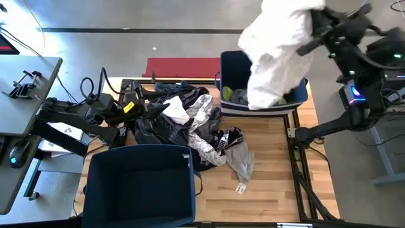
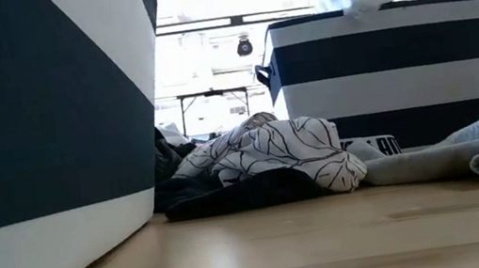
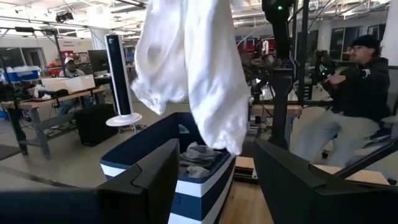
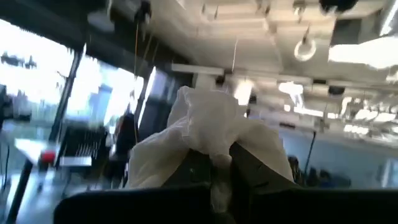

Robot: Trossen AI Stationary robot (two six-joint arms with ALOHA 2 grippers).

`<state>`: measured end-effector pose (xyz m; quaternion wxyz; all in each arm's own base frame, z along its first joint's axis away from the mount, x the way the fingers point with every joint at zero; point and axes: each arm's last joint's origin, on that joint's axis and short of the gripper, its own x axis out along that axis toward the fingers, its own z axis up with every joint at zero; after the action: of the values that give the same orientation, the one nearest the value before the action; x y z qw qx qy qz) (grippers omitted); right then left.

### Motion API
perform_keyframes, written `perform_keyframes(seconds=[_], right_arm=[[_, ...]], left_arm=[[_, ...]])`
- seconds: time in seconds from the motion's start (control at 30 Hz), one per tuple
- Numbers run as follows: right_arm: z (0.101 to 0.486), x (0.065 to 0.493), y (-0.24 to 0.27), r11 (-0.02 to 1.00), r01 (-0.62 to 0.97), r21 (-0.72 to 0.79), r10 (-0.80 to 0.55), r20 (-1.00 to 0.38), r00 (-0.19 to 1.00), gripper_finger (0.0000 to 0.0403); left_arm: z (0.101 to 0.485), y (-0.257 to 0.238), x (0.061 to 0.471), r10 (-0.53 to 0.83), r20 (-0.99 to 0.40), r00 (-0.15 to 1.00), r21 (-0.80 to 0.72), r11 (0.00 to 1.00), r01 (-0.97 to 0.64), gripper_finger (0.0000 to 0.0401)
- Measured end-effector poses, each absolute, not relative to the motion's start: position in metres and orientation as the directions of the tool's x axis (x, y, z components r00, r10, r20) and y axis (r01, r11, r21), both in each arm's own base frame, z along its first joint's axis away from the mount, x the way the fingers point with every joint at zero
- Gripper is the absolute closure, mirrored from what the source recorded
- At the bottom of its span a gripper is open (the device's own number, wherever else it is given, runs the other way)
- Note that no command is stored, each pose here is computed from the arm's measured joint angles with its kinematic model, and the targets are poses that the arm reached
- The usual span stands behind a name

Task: Sort clothes
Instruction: Put the white dress into the top blue laundry bin

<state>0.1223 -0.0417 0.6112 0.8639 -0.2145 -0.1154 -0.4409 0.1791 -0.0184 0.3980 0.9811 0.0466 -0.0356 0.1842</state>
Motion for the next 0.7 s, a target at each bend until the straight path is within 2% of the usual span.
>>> perform_keyframes(seconds=[0.07, 0.17, 0.27, 0.33, 0.5, 0.6, 0.7], right_arm=[[0.593, 0.129, -0.051, 0.532, 0.79, -0.305, -0.76, 0.239, 0.605, 0.04], [0.55, 0.141, -0.069, 0.595, 0.743, -0.306, -0.792, -0.071, 0.606, 0.04], [0.493, 0.156, -0.09, 0.684, 0.694, -0.226, -0.714, -0.4, 0.574, 0.04], [0.452, 0.165, -0.106, 0.711, 0.681, -0.173, -0.64, -0.56, 0.526, 0.04], [0.349, 0.178, -0.145, 0.669, 0.741, -0.052, -0.485, -0.786, 0.383, 0.0395], [0.293, 0.177, -0.162, 0.626, 0.779, 0.034, -0.33, -0.894, 0.304, 0.0379], [0.246, 0.175, -0.169, 0.605, 0.794, 0.049, -0.185, -0.962, 0.2, 0.036]], left_arm=[[0.398, -0.018, 0.179, 0.358, 0.087, 0.929, 0.078, 0.928, -0.365, 0.0206], [0.398, -0.018, 0.179, 0.358, 0.087, 0.929, 0.078, 0.928, -0.365, 0.0206], [0.398, -0.018, 0.179, 0.359, 0.087, 0.929, 0.078, 0.928, -0.365, 0.0206], [0.398, -0.018, 0.179, 0.359, 0.087, 0.929, 0.078, 0.928, -0.365, 0.0206], [0.398, -0.018, 0.179, 0.359, 0.087, 0.929, 0.075, 0.928, -0.365, 0.0206], [0.398, -0.018, 0.179, 0.359, 0.088, 0.929, 0.038, 0.931, -0.363, 0.0206], [0.398, -0.018, 0.179, 0.363, 0.087, 0.928, -0.013, 0.932, -0.363, 0.0206]])
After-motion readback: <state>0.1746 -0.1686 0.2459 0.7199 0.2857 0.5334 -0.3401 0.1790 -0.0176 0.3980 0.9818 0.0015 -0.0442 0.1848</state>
